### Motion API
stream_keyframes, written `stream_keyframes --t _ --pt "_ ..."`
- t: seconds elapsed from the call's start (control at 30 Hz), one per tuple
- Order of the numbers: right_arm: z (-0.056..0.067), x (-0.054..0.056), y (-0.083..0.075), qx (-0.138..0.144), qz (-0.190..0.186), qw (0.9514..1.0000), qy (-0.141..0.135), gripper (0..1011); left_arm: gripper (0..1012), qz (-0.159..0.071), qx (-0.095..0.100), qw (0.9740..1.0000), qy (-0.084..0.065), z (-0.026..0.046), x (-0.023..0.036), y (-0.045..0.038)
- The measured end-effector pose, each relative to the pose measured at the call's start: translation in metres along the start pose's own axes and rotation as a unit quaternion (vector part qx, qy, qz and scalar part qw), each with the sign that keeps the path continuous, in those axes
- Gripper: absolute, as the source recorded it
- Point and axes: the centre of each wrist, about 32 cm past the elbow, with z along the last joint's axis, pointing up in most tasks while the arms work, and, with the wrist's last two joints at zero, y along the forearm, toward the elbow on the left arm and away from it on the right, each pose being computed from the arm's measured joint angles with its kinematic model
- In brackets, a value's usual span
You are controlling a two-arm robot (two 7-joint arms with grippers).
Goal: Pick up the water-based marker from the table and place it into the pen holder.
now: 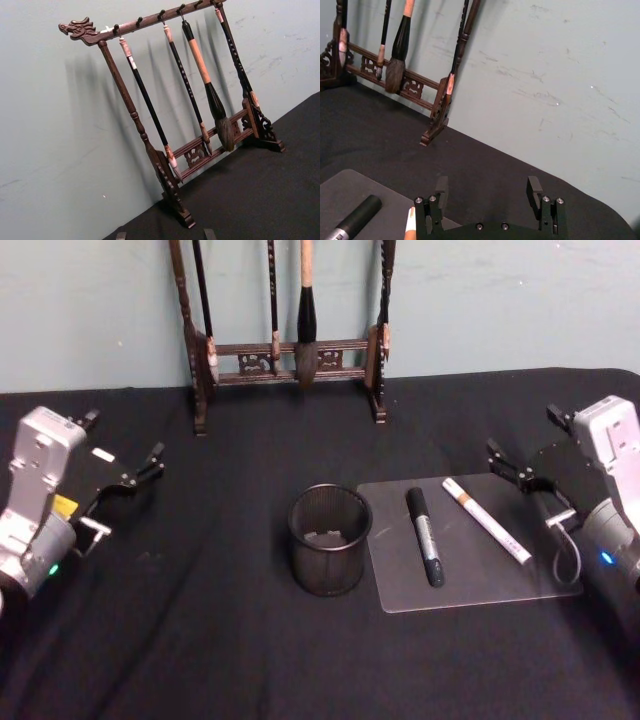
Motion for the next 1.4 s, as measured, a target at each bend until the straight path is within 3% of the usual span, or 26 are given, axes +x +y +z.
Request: stream_keyframes --t 0.3,0.47,0.67,1.1,1.4 --pt "0.012 0.012 -0.002 -0.011 0.06 0.9977 0.032 1000 1001 0.0 0.0 1.0 0.0 0.0 0.0 0.0" --pt "0.021 0.022 0.0 -0.04 0.108 0.9917 0.058 1000 1001 0.0 0.0 1.0 0.0 0.0 0.0 0.0" --pt "0.026 0.029 0.002 -0.079 0.138 0.9842 0.077 1000 1001 0.0 0.0 1.0 0.0 0.0 0.0 0.0" --pt "0.024 0.031 0.005 -0.139 0.174 0.9714 0.082 1000 1001 0.0 0.0 1.0 0.0 0.0 0.0 0.0" --pt "0.018 0.031 0.009 -0.161 0.188 0.9647 0.089 1000 1001 0.0 0.0 1.0 0.0 0.0 0.0 0.0"
